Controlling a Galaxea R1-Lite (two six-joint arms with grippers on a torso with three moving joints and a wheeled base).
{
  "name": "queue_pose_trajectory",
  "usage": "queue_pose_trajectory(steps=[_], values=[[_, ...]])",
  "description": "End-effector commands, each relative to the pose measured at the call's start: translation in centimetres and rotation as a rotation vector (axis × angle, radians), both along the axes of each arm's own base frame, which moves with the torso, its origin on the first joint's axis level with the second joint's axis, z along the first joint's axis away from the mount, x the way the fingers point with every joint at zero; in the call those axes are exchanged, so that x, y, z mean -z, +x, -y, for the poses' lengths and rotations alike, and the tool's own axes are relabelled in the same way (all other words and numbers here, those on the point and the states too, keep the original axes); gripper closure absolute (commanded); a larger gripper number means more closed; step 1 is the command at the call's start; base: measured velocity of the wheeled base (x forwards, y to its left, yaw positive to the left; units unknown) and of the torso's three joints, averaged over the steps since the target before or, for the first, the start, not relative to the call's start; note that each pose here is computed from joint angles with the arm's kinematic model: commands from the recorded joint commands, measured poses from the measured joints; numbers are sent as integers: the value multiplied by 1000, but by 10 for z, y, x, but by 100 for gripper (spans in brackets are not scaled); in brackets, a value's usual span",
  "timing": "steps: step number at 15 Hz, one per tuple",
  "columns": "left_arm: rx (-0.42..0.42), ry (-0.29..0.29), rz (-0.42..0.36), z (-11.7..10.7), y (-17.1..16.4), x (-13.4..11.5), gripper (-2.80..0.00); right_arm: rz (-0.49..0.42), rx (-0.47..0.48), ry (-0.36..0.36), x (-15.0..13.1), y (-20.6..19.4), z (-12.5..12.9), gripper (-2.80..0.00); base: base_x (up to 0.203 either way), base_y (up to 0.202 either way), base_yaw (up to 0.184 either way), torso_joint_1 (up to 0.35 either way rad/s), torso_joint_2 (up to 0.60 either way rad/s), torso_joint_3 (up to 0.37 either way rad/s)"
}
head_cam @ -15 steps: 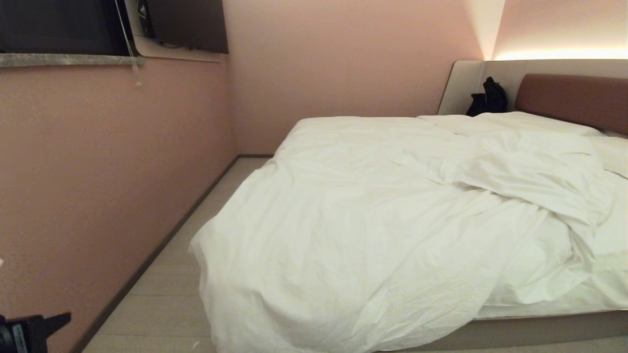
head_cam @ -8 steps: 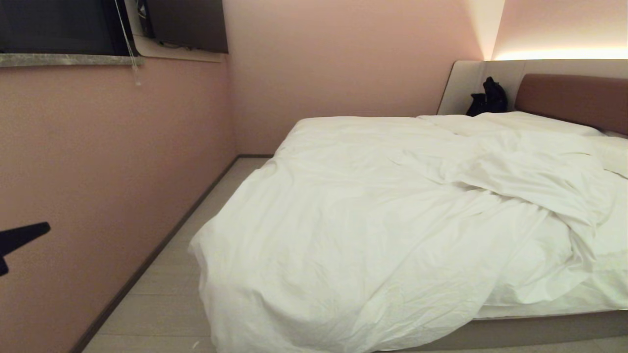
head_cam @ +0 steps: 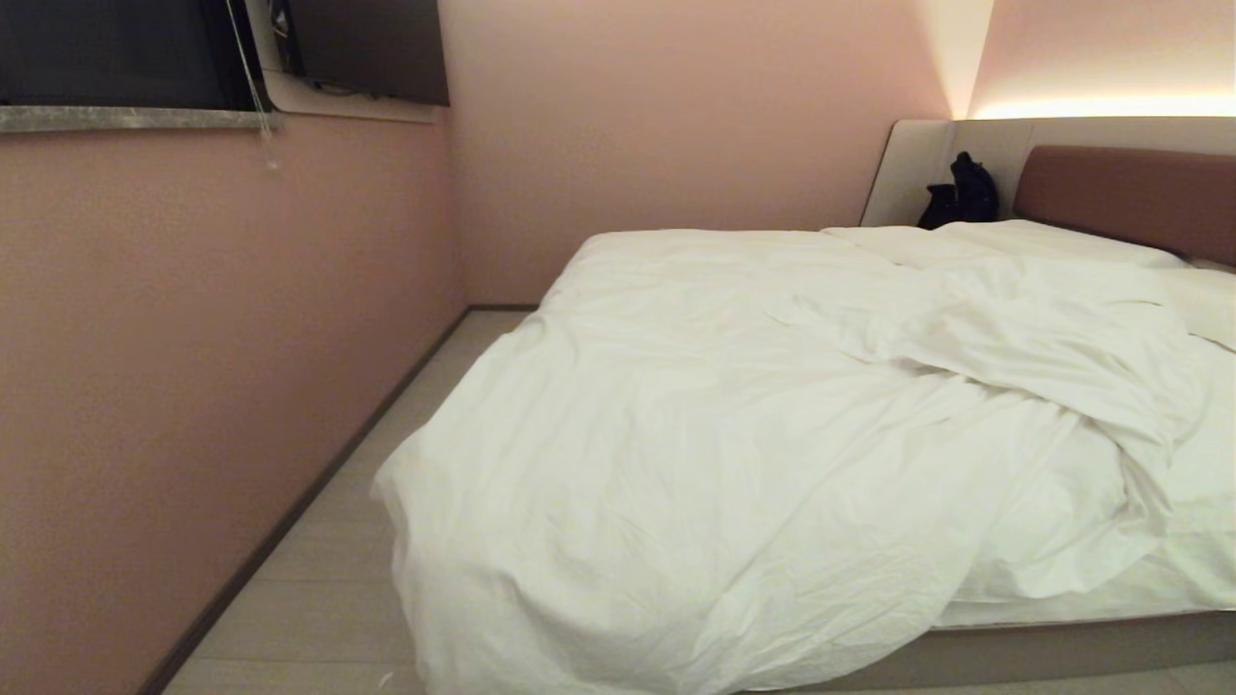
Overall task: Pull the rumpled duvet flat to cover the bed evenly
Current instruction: Flatten the corners of the folded blanket
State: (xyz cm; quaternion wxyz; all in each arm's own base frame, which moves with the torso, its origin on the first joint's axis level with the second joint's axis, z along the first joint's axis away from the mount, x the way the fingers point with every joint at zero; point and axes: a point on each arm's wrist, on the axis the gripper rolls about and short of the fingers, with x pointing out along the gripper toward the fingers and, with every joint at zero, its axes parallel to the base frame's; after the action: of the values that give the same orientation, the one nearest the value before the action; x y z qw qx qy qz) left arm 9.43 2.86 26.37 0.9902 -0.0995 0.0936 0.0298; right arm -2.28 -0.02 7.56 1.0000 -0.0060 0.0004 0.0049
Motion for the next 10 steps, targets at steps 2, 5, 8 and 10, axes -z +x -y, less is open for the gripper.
queue_pose_trajectory(steps=[2,5,8,10], values=[[35,-32,-124,-10,39,13,0,-2,-1,0,0,0,0,0,0,0,0,0,0,0],[46,-65,-225,-17,65,29,0,0,0,0,0,0,0,0,0,0,0,0,0,0],[14,-97,-378,-28,105,55,0,-1,-1,0,0,0,0,0,0,0,0,0,0,0],[-32,-120,-495,-37,135,80,0,-1,0,0,0,0,0,0,0,0,0,0,0,0]])
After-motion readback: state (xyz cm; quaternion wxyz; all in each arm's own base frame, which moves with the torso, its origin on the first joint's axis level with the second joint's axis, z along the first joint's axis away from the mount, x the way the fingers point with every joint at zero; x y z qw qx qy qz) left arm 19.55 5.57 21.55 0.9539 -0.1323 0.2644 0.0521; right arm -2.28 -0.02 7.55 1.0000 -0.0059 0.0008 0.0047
